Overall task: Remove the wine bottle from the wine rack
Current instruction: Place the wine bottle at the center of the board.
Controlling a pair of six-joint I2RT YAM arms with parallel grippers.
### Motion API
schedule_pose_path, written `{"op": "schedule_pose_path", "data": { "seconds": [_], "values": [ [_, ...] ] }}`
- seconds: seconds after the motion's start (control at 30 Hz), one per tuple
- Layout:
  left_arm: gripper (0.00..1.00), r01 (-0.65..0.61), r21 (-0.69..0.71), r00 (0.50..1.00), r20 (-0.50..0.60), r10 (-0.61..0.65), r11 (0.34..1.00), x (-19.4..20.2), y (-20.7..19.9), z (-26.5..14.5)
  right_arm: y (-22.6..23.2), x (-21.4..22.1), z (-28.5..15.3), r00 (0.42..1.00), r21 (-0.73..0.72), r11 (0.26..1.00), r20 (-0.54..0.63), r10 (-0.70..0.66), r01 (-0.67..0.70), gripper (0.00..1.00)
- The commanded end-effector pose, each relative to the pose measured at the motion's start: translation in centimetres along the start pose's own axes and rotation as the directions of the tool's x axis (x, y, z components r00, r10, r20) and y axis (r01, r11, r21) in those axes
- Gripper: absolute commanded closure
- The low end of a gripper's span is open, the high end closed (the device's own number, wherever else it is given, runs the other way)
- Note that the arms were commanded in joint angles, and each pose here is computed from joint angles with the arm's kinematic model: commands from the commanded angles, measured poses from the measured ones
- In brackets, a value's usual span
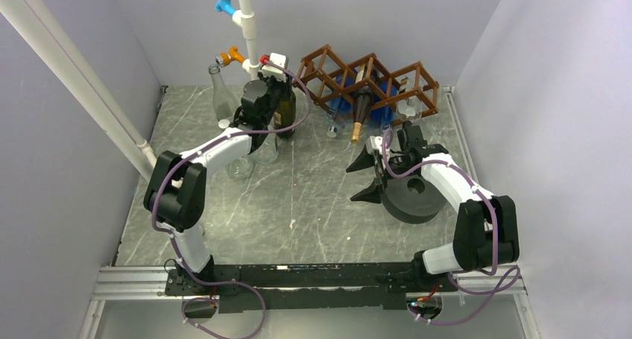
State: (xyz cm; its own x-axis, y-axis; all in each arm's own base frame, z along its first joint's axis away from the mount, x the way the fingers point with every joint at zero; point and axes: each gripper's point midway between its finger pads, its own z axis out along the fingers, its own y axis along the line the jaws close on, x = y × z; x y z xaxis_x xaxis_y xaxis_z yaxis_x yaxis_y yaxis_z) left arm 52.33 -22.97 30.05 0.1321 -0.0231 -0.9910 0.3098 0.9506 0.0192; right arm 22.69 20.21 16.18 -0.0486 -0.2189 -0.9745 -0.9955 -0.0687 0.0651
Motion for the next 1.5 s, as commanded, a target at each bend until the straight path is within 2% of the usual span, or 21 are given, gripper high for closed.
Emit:
{"op": "schedule_pose_path", "data": {
  "seconds": [0.0, 0.23, 0.73, 0.9, 1.17, 1.47],
  "values": [
    [1.00, 0.042, -0.012, 0.972, 0.234, -0.038, 0.999, -8.1, 0.7, 0.0, -0.5, -1.3, -0.2, 0.998, 0.001, 0.998, 0.026, -0.058, 0.058, 0.02],
    [1.00, 0.084, -0.002, 0.970, 0.227, -0.082, 0.996, -7.5, 0.7, -0.1, -0.5, -1.3, -0.2, 0.998, 0.000, 0.998, 0.026, -0.057, 0.057, 0.02],
    [1.00, 0.059, -0.009, 0.977, 0.204, -0.056, 0.998, -7.0, 1.0, -0.8, -0.6, -1.2, -0.2, 0.998, 0.001, 0.998, 0.026, -0.055, 0.055, 0.01],
    [0.85, 0.058, -0.024, 0.980, 0.191, -0.052, 0.998, -6.6, 1.3, -1.0, -0.6, -1.2, -0.2, 0.998, 0.002, 0.999, 0.025, -0.054, 0.054, 0.02],
    [0.54, 0.062, -0.024, 0.980, 0.189, -0.057, 0.998, -6.8, 1.4, -1.7, -0.6, -1.2, -0.2, 0.998, 0.002, 0.998, 0.022, -0.056, 0.056, 0.02],
    [0.30, 0.079, -0.016, 0.980, 0.183, -0.075, 0.997, -8.1, 1.4, -2.9, -0.6, -1.3, -0.3, 0.998, 0.005, 0.998, 0.020, -0.063, 0.063, 0.02]
  ]
}}
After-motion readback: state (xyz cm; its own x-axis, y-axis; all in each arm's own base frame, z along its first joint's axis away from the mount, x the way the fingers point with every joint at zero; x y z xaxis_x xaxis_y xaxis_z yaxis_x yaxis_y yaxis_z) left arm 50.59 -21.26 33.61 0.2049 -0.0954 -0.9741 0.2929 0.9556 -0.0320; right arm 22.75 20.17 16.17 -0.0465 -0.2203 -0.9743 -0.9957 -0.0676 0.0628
